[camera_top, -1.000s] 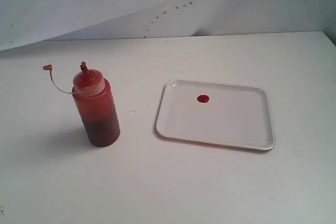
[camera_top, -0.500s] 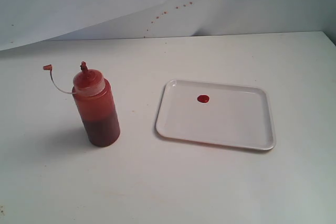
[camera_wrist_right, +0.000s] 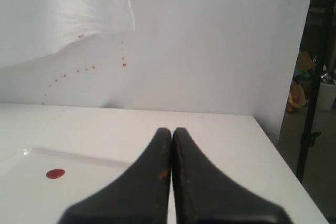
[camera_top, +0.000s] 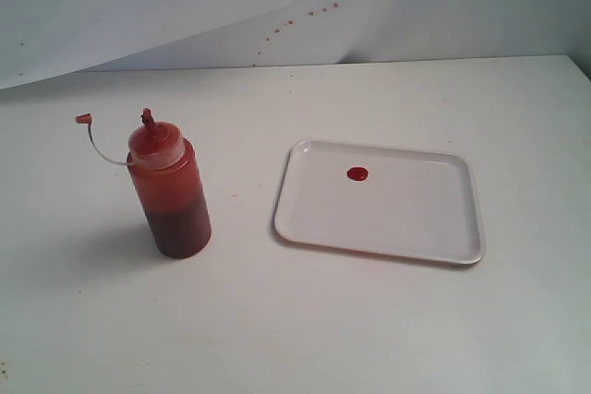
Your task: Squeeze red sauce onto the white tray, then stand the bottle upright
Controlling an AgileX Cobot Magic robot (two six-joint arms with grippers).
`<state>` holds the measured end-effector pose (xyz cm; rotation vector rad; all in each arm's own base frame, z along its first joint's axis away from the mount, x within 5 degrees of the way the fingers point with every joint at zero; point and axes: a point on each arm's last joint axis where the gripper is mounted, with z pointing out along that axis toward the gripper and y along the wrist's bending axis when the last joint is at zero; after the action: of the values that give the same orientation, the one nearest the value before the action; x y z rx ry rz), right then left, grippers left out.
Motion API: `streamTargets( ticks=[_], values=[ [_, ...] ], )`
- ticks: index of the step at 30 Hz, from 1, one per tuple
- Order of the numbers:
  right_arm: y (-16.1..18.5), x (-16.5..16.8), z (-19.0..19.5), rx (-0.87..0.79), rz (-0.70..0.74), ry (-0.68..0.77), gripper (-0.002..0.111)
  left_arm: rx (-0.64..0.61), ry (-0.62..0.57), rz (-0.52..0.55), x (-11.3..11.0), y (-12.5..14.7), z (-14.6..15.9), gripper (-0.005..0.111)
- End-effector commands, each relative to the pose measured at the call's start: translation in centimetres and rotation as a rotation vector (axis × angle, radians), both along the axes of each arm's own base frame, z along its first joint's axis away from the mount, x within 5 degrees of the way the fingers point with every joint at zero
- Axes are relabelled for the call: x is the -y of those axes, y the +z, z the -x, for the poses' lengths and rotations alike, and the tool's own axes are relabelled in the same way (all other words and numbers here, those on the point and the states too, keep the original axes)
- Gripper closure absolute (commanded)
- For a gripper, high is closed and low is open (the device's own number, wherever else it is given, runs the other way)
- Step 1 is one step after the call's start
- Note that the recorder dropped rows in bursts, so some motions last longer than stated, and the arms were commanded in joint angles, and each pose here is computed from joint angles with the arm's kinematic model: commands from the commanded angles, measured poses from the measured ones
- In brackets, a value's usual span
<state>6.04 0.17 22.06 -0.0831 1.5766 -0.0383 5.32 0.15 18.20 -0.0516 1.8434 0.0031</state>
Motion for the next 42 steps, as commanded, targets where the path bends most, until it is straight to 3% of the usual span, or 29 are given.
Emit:
streamTargets(
  ticks=[1, 11, 19, 42],
  values=[
    [-1.7, 0.1, 0.1, -0.019, 0.009, -0.009, 0.108, 0.014, -0.004, 0.009, 0.0, 0.0, 0.0, 0.107],
    [-2.2, 0.1, 0.4, -0.064, -0.015, -0.009, 0.108, 0.014, -0.004, 0.009, 0.0, 0.0, 0.0, 0.107],
    [-3.7, 0.1, 0.6, -0.228, -0.03, -0.013, 0.108, 0.014, -0.004, 0.009, 0.0, 0.0, 0.0, 0.107],
    [-3.8, -0.1, 0.7, -0.239, 0.023, 0.03, 0.108, 0.014, -0.004, 0.009, 0.0, 0.0, 0.0, 0.107]
  ],
)
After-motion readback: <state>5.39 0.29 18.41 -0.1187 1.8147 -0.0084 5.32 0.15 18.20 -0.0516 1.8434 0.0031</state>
